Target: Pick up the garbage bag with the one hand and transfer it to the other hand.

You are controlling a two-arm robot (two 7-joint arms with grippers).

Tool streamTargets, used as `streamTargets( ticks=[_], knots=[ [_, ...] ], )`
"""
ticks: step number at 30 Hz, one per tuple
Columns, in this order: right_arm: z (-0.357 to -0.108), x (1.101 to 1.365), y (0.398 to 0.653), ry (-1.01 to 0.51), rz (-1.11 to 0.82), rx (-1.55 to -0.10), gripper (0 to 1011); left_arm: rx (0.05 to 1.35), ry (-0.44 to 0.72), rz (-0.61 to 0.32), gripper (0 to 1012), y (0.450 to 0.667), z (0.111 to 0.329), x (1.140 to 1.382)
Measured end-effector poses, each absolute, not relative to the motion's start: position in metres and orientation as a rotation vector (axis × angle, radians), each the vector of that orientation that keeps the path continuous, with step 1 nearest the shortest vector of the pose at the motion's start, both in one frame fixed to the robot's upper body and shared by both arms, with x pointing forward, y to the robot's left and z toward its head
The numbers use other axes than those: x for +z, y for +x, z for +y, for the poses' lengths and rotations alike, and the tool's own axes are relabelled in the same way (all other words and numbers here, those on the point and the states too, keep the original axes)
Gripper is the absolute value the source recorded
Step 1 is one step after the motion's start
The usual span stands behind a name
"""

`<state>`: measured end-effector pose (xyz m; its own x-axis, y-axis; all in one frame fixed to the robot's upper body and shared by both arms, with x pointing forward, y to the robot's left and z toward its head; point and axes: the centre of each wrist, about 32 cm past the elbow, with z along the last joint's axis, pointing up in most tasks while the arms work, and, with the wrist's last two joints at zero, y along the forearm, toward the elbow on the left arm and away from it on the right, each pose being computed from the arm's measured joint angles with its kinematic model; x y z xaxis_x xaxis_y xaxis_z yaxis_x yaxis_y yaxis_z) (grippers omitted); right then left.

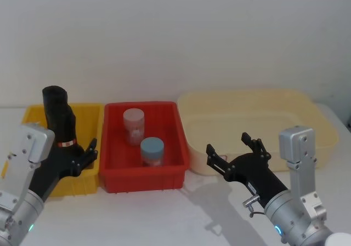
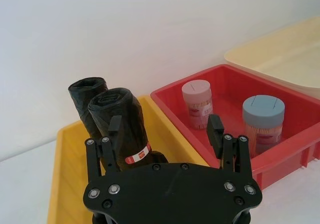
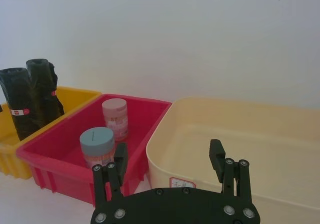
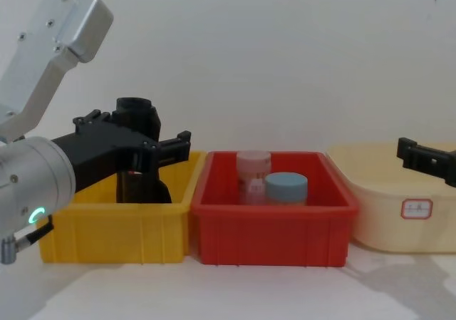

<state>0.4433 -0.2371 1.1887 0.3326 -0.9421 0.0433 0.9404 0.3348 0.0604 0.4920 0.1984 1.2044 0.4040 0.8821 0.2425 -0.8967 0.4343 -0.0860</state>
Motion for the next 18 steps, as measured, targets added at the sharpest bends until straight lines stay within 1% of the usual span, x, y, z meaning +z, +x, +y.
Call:
streamTargets(
  ticks=[18],
  knots=[
    [-0.2371, 1.1887, 0.4433, 0.026, -0.075, -1.229, 1000, 1.124, 0.061, -0.268, 1001, 0.4920, 0.1984, 1.2044]
  ],
)
